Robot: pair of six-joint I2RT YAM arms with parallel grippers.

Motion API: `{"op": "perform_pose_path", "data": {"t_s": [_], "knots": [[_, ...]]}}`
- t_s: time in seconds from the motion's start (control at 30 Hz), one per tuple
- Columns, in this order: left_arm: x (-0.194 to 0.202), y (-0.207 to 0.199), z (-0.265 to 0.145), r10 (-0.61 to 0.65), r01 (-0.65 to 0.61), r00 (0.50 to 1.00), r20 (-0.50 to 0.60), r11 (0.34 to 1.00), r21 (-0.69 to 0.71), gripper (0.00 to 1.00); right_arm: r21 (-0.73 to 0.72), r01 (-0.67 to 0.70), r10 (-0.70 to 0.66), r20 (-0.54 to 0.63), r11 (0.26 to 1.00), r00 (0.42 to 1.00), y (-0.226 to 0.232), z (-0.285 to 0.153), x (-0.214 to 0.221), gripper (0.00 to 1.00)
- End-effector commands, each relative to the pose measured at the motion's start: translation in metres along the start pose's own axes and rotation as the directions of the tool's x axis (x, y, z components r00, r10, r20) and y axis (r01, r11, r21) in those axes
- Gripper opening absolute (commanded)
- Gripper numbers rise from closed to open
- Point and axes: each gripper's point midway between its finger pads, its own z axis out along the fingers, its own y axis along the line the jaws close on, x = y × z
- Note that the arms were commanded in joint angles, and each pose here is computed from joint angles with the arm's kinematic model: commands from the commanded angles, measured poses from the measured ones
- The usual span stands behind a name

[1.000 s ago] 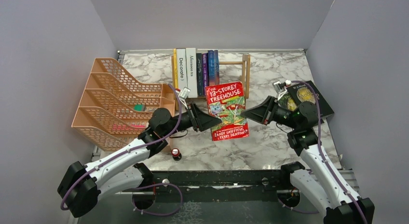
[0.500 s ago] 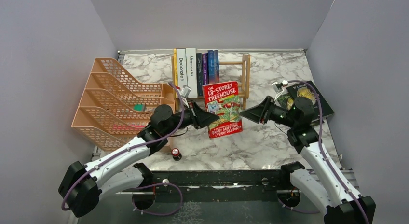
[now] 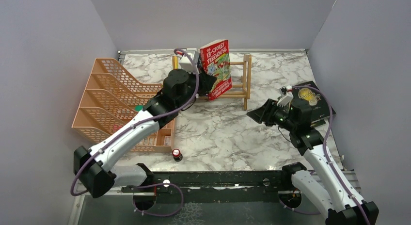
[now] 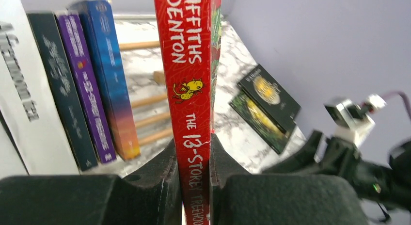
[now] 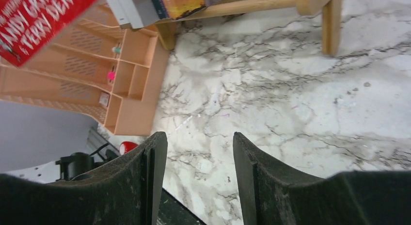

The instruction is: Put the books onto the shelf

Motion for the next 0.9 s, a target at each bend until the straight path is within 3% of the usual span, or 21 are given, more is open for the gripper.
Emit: {"op": "perform_pose_path", "data": {"t_s": [0.0,0.07,0.2,0.43,0.6,0.87], "knots": [[-0.033,0.013,0.042,0.107,-0.098,0.993,0.059,0.986,-0.137,0.00,0.114,0.035,-0.041,0.049,0.993,0.998,-0.015,-0.008,-0.011,0.57],[-0.049,0.011,0.063,0.126,-0.111,0.989,0.079,0.979,-0.171,0.00,0.129,0.033,-0.040,0.049,0.991,0.998,-0.018,-0.010,-0.008,0.57],[-0.044,0.021,0.102,0.147,-0.131,0.988,0.049,0.963,-0.234,0.00,0.144,0.021,-0.028,0.045,0.989,0.999,-0.023,-0.011,-0.003,0.57],[0.007,0.058,0.148,0.177,-0.189,0.982,-0.065,0.923,-0.335,0.00,0.165,0.009,-0.015,0.035,0.986,0.999,-0.034,-0.007,0.006,0.57],[0.043,0.083,0.171,0.182,-0.218,0.975,-0.127,0.894,-0.392,0.00,0.171,-0.006,0.004,0.014,0.985,1.000,-0.041,-0.001,0.013,0.57],[0.064,0.116,0.183,0.194,-0.224,0.975,-0.112,0.839,-0.496,0.00,0.193,-0.003,0.003,0.002,0.981,1.000,-0.050,0.002,0.018,0.57]]}}
